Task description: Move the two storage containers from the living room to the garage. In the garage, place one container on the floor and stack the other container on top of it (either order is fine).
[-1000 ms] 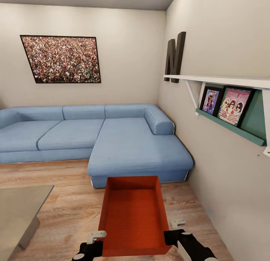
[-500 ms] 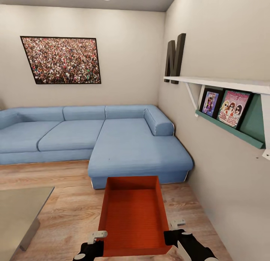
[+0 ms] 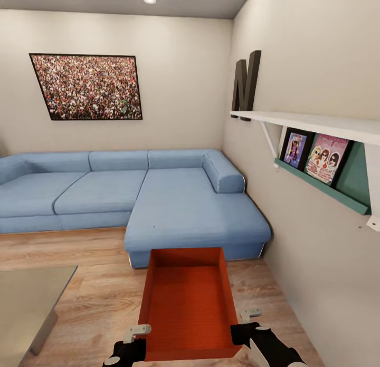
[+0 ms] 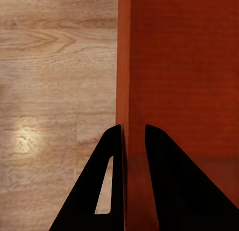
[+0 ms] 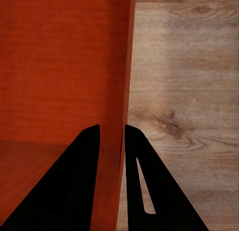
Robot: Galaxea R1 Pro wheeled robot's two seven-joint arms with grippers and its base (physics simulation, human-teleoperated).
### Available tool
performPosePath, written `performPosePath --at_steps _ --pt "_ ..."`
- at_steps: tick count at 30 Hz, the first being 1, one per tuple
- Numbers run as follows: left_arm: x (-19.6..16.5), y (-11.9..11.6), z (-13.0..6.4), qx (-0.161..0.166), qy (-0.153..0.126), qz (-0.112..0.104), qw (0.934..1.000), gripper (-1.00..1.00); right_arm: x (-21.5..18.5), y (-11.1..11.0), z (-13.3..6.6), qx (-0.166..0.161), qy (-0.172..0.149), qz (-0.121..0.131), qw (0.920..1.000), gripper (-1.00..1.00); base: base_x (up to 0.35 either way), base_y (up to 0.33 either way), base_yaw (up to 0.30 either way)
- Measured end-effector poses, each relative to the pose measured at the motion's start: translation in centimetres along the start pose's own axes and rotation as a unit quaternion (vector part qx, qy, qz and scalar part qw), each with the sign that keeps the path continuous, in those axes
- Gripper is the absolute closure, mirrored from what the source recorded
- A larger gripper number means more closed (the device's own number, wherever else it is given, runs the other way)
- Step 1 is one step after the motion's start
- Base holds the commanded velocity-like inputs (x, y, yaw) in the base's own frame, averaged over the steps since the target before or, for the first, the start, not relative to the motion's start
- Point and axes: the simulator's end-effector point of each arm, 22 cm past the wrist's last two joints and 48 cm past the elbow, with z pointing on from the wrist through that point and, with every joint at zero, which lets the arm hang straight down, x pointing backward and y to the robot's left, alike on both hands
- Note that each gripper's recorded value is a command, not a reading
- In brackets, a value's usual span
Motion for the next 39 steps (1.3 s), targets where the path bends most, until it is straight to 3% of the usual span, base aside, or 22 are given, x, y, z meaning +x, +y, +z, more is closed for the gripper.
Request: performPosePath --at_steps 12,27,39 --pt "-0.09 0.03 -0.13 0.0 0.0 0.0 1.0 1.0 -0.09 0.05 -0.14 0.0 0.0 0.0 1.0 1.0 0.0 0.0 0.026" --pt "-0.09 0.05 -0.14 0.0 -0.002 -0.002 1.0 1.0 -0.23 0.08 -0.15 0.0 -0.001 -0.002 1.0 1.0 -0.029 0.0 0.256" --pt "-0.12 0.06 -0.12 0.0 -0.004 -0.004 1.0 1.0 -0.36 0.09 -0.12 0.0 -0.002 -0.003 1.0 1.0 -0.284 0.0 0.137"
